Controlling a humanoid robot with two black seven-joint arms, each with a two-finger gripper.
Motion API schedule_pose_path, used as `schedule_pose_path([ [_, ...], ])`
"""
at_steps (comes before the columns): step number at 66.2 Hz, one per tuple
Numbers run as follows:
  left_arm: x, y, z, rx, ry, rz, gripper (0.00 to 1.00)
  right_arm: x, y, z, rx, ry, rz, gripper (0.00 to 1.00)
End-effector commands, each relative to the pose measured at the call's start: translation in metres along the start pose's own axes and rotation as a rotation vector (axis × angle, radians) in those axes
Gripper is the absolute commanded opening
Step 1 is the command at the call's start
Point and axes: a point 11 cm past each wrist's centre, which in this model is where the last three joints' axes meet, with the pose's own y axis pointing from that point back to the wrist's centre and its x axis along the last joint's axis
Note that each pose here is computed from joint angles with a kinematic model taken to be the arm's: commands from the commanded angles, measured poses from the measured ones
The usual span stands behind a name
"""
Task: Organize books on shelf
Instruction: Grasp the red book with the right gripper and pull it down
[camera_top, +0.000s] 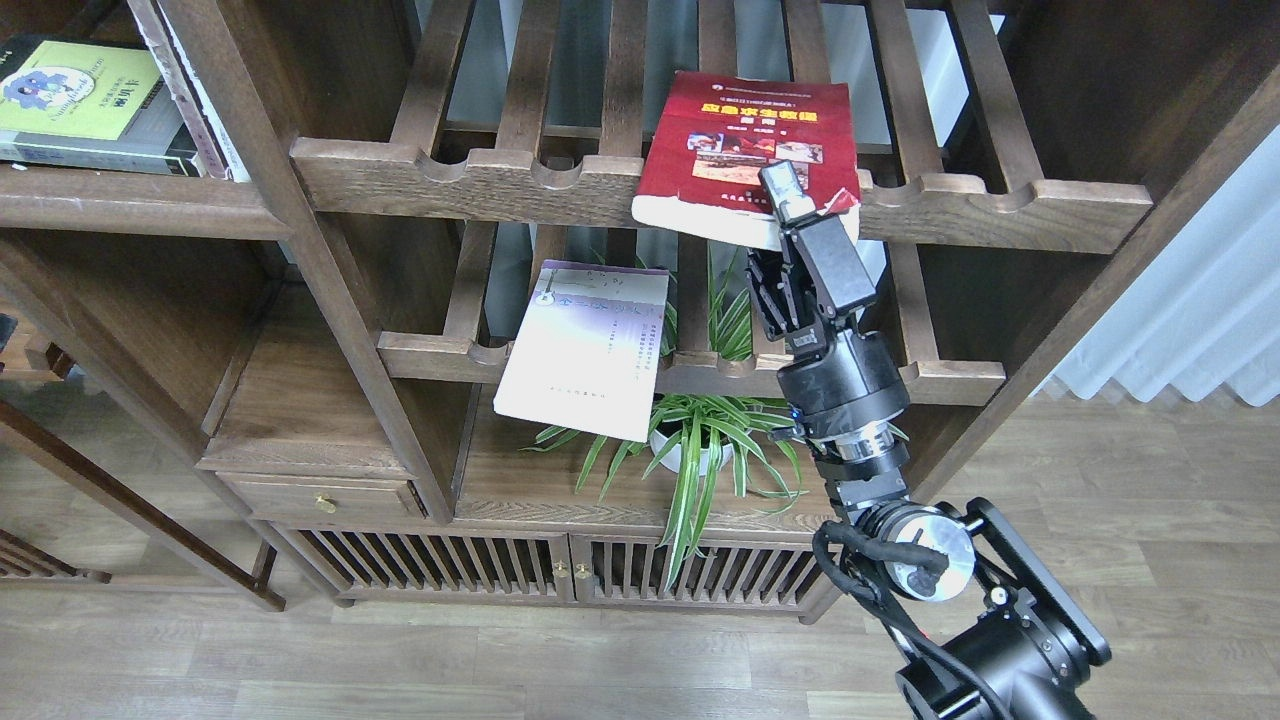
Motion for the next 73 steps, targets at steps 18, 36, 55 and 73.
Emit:
schedule_pose_path([
  [18, 0.005, 0.002, 0.001, -0.009, 0.009, 0.016, 1.0, -0.001, 0.015, 0.002, 0.011, -0.025, -0.049, 0.04],
  [36, 0.008, 0.003, -0.006, -0.003, 0.055, 0.023, 1.0, 0.024, 0.08, 0.014, 0.054, -0.079, 0.128, 0.04],
  [55, 0.007, 0.004, -0.011, 0.012, 0.06, 0.021, 1.0, 0.04, 0.141, 0.024, 0.1, -0.117, 0.294, 0.04],
  [73, 0.008, 0.006, -0.018, 0.026, 0.067, 0.027, 1.0, 0.047, 0.192, 0.018, 0.144, -0.126, 0.432, 0.04],
])
